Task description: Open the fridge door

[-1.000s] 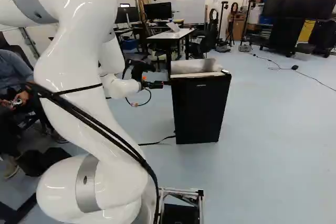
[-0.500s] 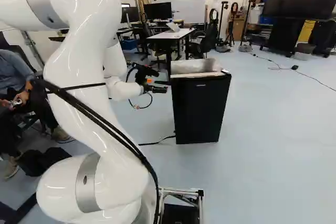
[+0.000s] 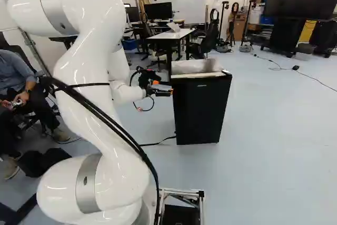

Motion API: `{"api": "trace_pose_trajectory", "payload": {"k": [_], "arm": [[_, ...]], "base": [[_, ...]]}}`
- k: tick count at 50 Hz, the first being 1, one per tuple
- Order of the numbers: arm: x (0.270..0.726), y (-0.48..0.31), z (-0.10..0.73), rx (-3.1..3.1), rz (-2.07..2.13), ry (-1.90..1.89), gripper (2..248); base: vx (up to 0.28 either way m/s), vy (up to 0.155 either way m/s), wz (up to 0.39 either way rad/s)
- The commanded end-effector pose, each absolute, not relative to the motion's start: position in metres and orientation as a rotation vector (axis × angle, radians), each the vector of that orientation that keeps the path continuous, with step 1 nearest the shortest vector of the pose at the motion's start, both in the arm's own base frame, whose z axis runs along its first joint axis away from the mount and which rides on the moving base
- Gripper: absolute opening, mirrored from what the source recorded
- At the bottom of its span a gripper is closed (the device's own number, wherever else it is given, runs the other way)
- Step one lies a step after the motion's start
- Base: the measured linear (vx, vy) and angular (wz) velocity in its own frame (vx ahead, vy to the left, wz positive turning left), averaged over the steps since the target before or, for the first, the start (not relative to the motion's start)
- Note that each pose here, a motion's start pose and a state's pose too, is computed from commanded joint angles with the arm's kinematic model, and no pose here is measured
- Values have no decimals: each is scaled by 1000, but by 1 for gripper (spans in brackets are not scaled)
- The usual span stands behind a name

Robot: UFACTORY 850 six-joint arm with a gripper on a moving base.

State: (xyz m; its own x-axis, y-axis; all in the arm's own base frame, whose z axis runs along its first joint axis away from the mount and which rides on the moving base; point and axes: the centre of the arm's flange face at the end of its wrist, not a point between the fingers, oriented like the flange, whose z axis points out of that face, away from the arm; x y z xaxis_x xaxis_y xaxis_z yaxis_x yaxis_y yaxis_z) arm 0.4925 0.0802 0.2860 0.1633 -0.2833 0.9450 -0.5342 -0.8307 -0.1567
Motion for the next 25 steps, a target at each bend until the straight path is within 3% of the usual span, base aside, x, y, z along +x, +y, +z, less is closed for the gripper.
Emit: {"api": "trace_pose_trajectory", "payload": {"k": [25], "arm": [[508, 71, 260, 2065, 1725, -868, 247]], "base": [[0, 0, 0]]}}
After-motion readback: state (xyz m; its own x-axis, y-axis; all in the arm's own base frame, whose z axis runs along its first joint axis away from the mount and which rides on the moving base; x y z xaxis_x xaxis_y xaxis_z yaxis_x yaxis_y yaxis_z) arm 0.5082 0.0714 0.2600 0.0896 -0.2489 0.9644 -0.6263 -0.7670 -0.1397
